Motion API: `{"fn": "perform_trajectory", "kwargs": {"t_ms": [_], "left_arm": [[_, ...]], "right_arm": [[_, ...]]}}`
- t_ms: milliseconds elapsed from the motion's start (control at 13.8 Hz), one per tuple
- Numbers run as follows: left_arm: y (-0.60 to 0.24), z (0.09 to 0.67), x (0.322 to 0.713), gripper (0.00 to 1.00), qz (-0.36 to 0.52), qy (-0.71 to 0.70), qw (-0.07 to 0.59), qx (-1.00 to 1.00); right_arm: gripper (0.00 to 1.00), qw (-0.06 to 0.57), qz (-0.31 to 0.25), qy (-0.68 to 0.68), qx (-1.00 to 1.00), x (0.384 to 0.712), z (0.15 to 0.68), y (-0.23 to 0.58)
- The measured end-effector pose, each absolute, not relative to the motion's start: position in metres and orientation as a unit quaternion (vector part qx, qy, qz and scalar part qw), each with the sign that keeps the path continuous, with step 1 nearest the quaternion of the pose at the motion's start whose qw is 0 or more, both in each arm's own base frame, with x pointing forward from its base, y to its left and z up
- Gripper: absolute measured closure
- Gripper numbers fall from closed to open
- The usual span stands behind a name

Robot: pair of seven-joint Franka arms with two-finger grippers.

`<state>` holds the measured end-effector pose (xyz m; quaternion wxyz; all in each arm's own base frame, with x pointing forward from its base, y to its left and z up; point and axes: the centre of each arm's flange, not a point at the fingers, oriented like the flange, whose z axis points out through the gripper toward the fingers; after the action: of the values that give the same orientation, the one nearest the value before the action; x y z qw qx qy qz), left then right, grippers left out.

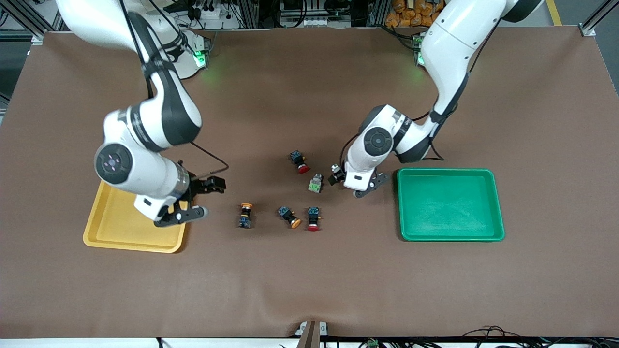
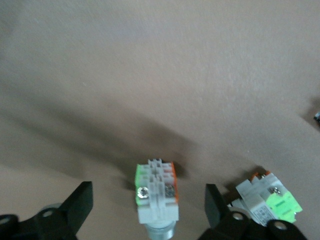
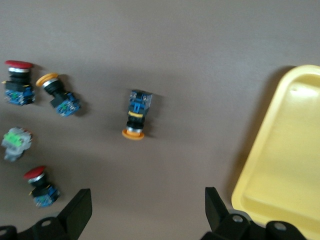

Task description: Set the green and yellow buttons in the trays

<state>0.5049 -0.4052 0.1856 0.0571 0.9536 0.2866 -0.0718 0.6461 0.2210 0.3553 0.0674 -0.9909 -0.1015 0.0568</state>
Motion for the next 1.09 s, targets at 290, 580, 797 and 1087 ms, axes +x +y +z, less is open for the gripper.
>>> {"fn": "perform_trajectory", "kwargs": {"t_ms": [290,580,797,1087], "left_arm": [[-0.406,0.179,0.506,0.37,-0.072,0.291,0.057,0.952],[-0.392,0.188,0.525,0.67,-0.063,0.296,0.063,0.951],[-0.36,0.209,0.551,0.67,-0.066,0.285,0.054,0.955],[-0.281,0.241,0.588,0.67,-0.08,0.22,0.036,0.972]], "right_arm": [[0.0,0.061,0.063,-0.131,-0.988,0.638,0.33,0.258],[0.0,0.056,0.056,-0.137,-0.987,0.64,0.303,0.268],[0.0,0.057,0.023,-0.181,-0.982,0.641,0.272,0.295],[0.0,0.062,-0.066,-0.307,-0.947,0.631,0.252,0.358]]}}
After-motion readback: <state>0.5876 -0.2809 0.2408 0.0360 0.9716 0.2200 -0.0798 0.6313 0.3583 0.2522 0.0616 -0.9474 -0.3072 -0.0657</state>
